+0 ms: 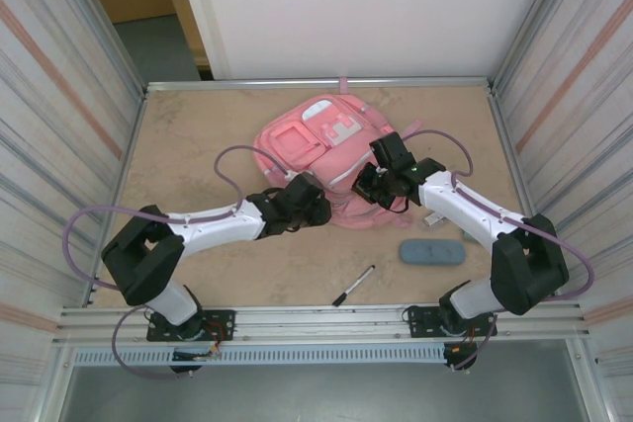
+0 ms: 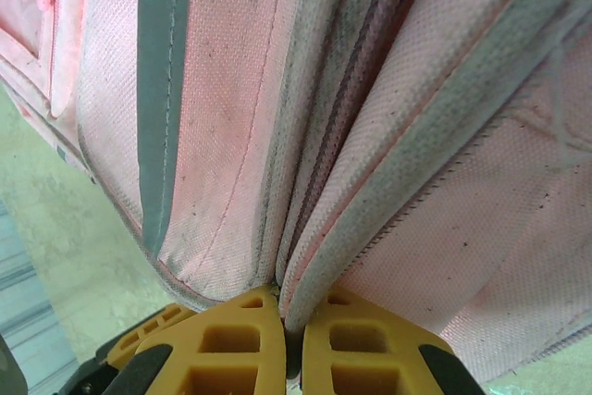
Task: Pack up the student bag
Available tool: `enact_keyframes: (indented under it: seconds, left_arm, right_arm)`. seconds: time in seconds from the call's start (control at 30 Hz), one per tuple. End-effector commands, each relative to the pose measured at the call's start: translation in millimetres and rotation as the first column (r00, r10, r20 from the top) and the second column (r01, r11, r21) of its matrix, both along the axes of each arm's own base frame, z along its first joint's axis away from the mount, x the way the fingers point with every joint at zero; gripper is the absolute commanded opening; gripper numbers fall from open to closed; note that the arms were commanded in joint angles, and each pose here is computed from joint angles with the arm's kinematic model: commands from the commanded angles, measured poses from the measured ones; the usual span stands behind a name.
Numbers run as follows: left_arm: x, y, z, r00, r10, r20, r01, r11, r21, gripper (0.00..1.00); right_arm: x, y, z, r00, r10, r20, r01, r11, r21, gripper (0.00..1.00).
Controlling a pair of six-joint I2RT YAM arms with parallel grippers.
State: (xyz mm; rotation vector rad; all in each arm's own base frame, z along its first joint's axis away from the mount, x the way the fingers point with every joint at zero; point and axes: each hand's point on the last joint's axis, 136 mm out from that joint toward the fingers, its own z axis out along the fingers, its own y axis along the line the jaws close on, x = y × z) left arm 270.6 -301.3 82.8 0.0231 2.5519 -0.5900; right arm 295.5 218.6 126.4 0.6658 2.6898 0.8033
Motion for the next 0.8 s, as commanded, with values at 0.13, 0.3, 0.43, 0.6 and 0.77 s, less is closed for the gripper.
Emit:
enact_keyframes:
  seconds: [0.13,0.3,0.43,0.6,0.77]
  left_arm:
    - [3.8,-12.5,16.1,0.975,-0.197,0.104,0.196,0.980,0.019,0.18]
    - [5.2,-8.3,20.3,0.945,-0.285,0.160,0.272,0.957,0.099,0.02]
    - [5.1,-6.7,28.0,0.909,-0.364,0.203,0.357,0.932,0.069,0.00]
    - [0.8,5.4,34.0,0.875,-0.412,0.253,0.419,0.908,0.030,0.00]
    - [-5.6,20.5,38.1,0.844,-0.441,0.307,0.455,0.890,0.028,0.32]
  right_arm:
    - [0.7,6.9,14.9,0.999,0.036,0.028,-0.037,0.999,0.028,0.00]
    - [1.4,8.1,15.6,0.999,0.042,0.025,-0.043,0.999,0.029,0.00]
    - [0.6,6.9,16.2,0.999,0.040,0.025,-0.041,0.999,0.027,0.00]
    - [0.1,5.8,17.4,0.999,0.046,0.023,-0.047,0.999,0.026,0.00]
    - [-0.2,5.3,18.3,0.998,0.051,0.020,-0.052,0.998,0.035,0.00]
